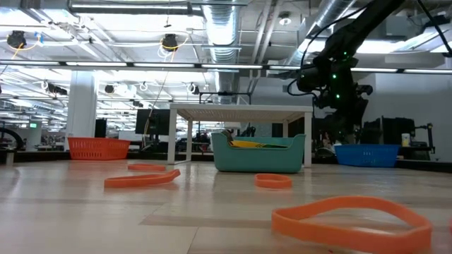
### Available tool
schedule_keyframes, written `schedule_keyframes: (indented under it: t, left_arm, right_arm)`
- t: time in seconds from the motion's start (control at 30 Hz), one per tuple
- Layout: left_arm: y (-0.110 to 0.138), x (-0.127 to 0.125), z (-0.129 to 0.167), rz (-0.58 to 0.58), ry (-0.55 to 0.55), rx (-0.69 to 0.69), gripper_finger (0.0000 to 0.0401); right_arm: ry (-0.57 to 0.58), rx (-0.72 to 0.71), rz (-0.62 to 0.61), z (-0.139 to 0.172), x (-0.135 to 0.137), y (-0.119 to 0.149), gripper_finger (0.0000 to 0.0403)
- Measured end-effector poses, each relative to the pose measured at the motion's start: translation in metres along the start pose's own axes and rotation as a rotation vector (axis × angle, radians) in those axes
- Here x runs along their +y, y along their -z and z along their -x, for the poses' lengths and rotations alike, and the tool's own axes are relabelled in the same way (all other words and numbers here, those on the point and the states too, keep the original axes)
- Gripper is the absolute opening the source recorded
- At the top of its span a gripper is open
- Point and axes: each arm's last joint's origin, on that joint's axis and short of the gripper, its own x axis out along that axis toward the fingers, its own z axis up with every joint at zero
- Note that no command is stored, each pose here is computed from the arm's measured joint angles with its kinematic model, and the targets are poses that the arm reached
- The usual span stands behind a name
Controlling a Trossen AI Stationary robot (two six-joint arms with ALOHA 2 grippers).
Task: Pick & Place Office Desk Supplies
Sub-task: Put the orange rubber band into the orange bin
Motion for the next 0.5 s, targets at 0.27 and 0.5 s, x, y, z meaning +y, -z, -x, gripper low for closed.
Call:
schedule_keyframes:
  t: [0.27,0.5]
  left_arm:
    - [0.007,0.002,0.001,0.004,-0.099,0.101,0.0099]
    - [0.021,0.007,0.002,0.010,-0.237,0.254,0.0099]
  right_arm:
    - [-0.115,-0.227,-0.074,0.064,0.001,0.014,0.0233]
    - [-0.369,-0.431,-0.126,0.131,-0.009,0.050,0.0228]
